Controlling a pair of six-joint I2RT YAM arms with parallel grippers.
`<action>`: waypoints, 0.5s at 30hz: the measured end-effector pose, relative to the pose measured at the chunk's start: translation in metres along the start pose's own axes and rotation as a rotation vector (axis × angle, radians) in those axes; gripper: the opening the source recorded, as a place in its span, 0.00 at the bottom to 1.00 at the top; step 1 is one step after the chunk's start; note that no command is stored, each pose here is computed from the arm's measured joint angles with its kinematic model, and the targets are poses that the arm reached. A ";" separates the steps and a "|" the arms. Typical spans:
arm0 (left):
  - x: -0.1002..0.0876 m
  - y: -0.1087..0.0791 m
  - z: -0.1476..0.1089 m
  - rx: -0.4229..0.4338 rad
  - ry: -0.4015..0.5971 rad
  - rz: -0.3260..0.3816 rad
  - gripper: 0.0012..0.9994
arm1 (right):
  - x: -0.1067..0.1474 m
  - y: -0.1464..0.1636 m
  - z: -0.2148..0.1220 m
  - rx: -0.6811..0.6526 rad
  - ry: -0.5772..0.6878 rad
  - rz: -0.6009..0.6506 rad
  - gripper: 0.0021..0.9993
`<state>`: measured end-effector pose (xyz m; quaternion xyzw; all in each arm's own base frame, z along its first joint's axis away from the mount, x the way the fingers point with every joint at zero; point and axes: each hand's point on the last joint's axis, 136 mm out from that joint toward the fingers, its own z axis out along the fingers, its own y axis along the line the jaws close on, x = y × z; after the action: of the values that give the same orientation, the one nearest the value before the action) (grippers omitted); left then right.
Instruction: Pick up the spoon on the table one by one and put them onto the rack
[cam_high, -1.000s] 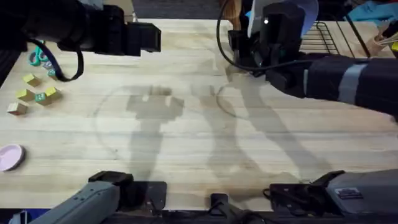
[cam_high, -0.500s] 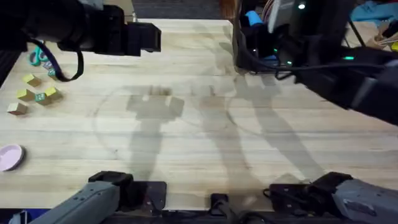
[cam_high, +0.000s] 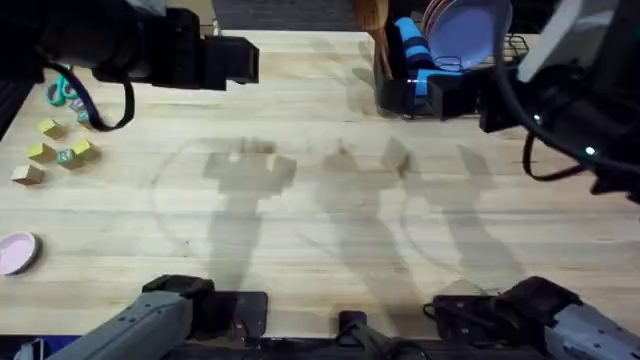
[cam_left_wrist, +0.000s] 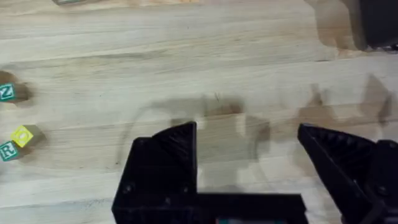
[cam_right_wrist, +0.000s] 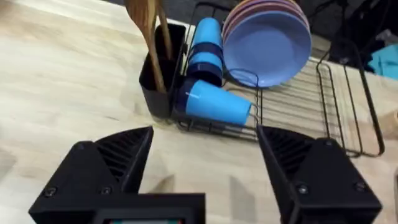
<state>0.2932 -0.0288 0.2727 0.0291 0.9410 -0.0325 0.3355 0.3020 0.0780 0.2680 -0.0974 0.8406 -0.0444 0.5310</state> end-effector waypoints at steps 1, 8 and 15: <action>0.000 0.000 0.000 0.000 0.000 0.000 0.99 | 0.003 -0.002 -0.002 0.002 0.012 0.007 1.00; 0.000 0.000 0.000 0.000 0.000 0.000 0.99 | 0.019 -0.023 -0.008 0.056 0.115 0.091 1.00; 0.000 0.000 0.000 0.000 0.000 0.000 0.99 | 0.023 -0.041 -0.014 0.037 0.201 0.235 1.00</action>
<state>0.2932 -0.0288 0.2727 0.0291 0.9410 -0.0325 0.3355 0.2847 0.0327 0.2605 0.0164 0.8941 -0.0069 0.4475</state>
